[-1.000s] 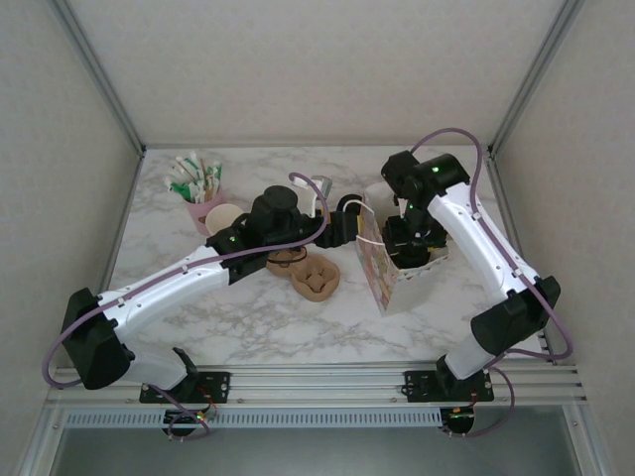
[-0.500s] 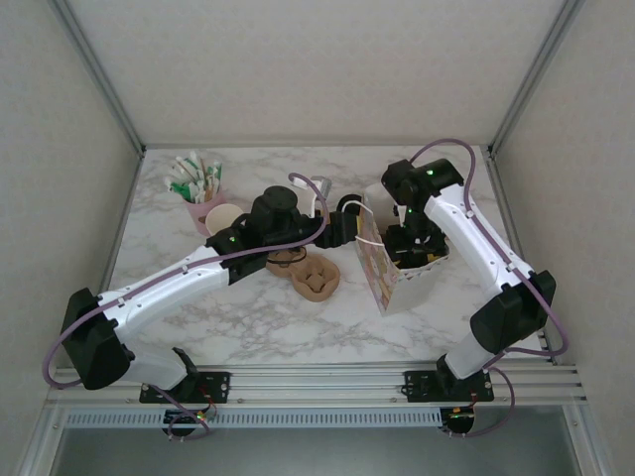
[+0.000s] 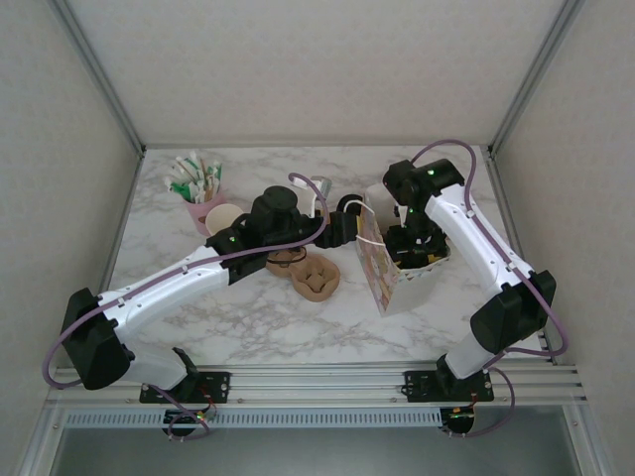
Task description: Pack the takeout coffee
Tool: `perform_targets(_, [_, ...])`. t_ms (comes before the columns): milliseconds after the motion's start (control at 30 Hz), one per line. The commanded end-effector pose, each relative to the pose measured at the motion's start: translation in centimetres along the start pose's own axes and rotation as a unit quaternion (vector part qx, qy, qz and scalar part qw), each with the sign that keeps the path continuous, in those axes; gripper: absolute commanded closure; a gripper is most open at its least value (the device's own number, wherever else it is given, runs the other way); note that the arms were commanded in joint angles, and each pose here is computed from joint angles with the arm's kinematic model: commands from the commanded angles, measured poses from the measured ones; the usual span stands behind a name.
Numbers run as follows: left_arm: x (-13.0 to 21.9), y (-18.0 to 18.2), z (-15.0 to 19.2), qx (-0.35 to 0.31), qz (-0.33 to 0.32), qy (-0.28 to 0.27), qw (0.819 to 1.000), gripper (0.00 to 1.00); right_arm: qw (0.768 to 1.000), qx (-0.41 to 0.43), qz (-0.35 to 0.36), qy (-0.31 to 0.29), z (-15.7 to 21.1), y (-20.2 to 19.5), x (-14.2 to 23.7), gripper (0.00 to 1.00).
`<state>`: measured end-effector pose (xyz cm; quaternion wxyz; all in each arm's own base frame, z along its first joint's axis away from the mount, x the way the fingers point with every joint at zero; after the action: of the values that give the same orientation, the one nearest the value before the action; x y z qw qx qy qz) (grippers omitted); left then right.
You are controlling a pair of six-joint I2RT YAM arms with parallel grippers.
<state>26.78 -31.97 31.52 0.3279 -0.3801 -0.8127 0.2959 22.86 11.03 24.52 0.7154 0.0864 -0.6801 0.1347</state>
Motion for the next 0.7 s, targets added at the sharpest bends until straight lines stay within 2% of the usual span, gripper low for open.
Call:
perform_targets(0, [0.39,-0.43,-0.83,-0.007,0.007,-0.017,1.0,0.26,1.0,0.006,0.003,0.019,0.96,-0.34,-0.01,0.32])
perform_targets(667, [0.49,-0.35,-0.94,-0.007,0.003,-0.021,1.0,0.25,1.0,0.005,-0.007,-0.005,0.51,-0.16,-0.01,0.32])
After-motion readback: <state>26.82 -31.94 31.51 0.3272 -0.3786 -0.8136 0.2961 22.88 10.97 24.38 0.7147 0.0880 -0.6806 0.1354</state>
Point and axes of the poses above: each hand's point on the last joint's axis, 136 mm out from that joint toward the fingers, its own x axis back along the fingers, its own y axis along the line the jaws close on, z = x × y, the point moved 4 cm from there along x, back along the fingers, and after that the axes turned 9 degrees about x, right-handed, at the moved point
